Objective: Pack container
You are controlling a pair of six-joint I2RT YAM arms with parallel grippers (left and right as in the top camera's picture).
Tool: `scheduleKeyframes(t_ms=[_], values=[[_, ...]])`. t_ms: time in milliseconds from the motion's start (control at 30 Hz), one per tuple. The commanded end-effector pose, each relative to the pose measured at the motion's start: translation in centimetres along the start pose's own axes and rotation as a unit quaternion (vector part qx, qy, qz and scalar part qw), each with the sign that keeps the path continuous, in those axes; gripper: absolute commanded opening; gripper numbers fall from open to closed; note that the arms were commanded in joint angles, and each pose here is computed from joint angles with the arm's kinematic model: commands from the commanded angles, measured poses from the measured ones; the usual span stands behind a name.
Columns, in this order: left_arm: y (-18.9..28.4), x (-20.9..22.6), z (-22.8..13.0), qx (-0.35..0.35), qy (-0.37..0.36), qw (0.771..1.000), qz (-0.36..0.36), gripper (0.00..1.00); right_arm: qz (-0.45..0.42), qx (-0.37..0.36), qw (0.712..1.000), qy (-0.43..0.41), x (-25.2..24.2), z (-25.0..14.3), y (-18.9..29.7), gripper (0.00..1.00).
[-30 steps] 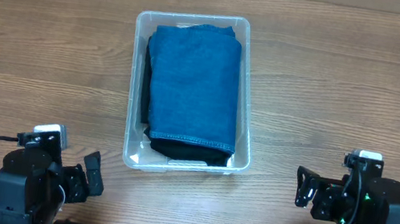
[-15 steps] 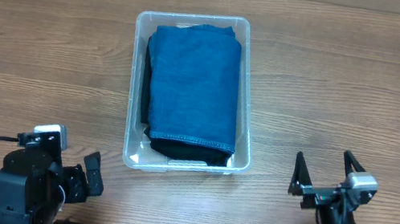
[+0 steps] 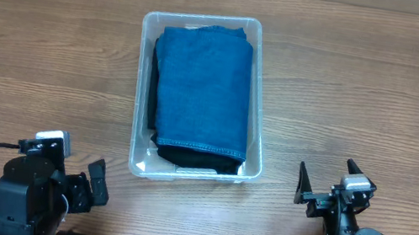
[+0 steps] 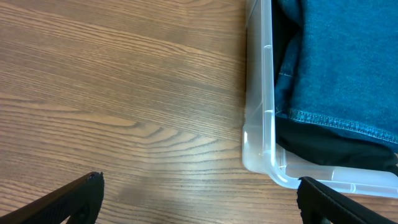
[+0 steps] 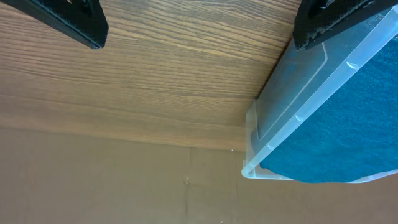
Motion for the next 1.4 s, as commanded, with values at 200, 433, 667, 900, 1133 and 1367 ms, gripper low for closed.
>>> scheduleKeyframes(t_ms=[200, 433, 667, 900, 1133, 1367], values=[[0.0, 0.0, 0.0, -0.003, 0.001, 1.000, -0.002, 1.00, -0.007, -0.005, 1.000, 0.002, -0.2, 0.2, 0.1, 1.00], [-4.1, 0.9, -2.8, -0.115, -0.008, 0.992, -0.041, 1.00, -0.007, -0.005, 1.000, 0.002, -0.2, 0.2, 0.1, 1.00], [-9.3, -0.3, -1.8, -0.318, -0.102, 0.938, -0.090, 1.00, -0.007, -0.005, 1.000, 0.002, -0.2, 0.2, 0.1, 1.00], [-12.3, -0.7, -2.9, -0.344, -0.146, 0.921, -0.106, 1.00, -0.007, -0.005, 1.000, 0.002, -0.2, 0.2, 0.1, 1.00], [-12.3, -0.7, -2.9, -0.344, -0.146, 0.921, -0.106, 1.00, -0.007, -0.005, 1.000, 0.002, -0.2, 0.2, 0.1, 1.00], [-12.3, -0.7, -2.9, -0.344, -0.146, 0.921, -0.106, 1.00, -0.007, -0.005, 1.000, 0.002, -0.2, 0.2, 0.1, 1.00]])
Point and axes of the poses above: each gripper's point midway between its finger pads, its own y axis back along the fingers, its own x axis along the line the jaws close on, z = x × y, the point moved 7 cm from there along y, back along the fingers, and after that the axes turned 6 degrees about y, right-handed, at the moved point
